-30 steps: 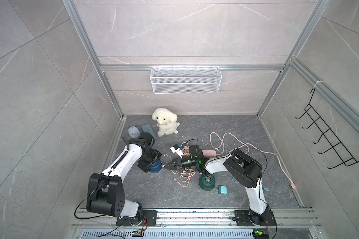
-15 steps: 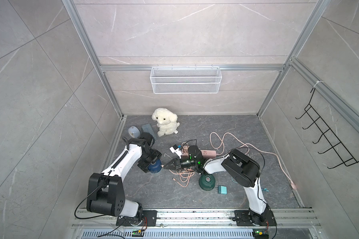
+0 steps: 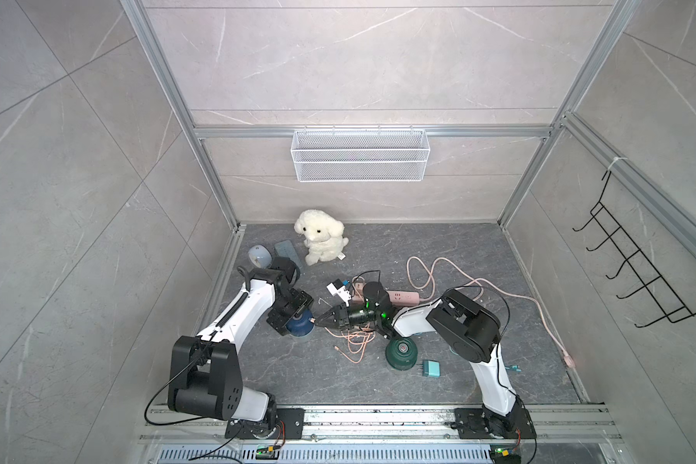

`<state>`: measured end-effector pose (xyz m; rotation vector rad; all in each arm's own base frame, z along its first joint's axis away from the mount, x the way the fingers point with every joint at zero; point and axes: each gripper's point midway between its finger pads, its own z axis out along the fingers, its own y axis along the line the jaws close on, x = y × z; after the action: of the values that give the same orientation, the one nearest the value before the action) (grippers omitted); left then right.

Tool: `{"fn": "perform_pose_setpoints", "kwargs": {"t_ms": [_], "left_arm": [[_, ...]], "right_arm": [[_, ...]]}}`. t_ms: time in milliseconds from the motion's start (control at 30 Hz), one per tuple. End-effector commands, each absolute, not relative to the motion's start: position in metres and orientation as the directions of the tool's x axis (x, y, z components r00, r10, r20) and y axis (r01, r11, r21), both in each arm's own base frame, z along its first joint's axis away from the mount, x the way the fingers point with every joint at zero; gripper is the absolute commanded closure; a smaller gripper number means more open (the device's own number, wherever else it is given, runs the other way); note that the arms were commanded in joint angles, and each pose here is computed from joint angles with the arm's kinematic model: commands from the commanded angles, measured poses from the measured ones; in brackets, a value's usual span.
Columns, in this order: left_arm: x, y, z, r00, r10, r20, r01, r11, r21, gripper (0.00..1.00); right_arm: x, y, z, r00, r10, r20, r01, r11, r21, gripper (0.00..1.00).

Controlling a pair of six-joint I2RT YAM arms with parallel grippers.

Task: Charge the cordless meat grinders
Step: Insert the charging cable into the cordless meat grinder.

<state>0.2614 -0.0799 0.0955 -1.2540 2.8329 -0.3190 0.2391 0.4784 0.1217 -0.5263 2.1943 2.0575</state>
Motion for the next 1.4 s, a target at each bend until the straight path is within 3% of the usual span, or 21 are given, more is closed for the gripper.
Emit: {"fn": "perform_pose_setpoints", "kwargs": {"t_ms": [0, 800, 1367], "left_arm": [[0.277, -0.085, 0.080, -0.683, -0.729, 0.050, -0.717, 0.655, -0.239, 0.51], [0.273, -0.087, 0.079, -0.688, -0.723, 0.062, -0.711, 0.656, -0.254, 0.53], [0.270, -0.099, 0.072, -0.688, -0.723, 0.064, -0.709, 0.651, -0.272, 0.56]], "right_arm": [[0.236, 0.486, 0.125, -0.931, -0.191, -0.310, -0.317, 0.006, 0.948, 1.00], [0.249, 0.485, 0.111, -0.952, -0.164, -0.260, -0.269, 0.033, 0.963, 1.00], [0.264, 0.495, 0.134, -0.976, -0.123, -0.181, -0.189, 0.054, 0.980, 1.00]]}}
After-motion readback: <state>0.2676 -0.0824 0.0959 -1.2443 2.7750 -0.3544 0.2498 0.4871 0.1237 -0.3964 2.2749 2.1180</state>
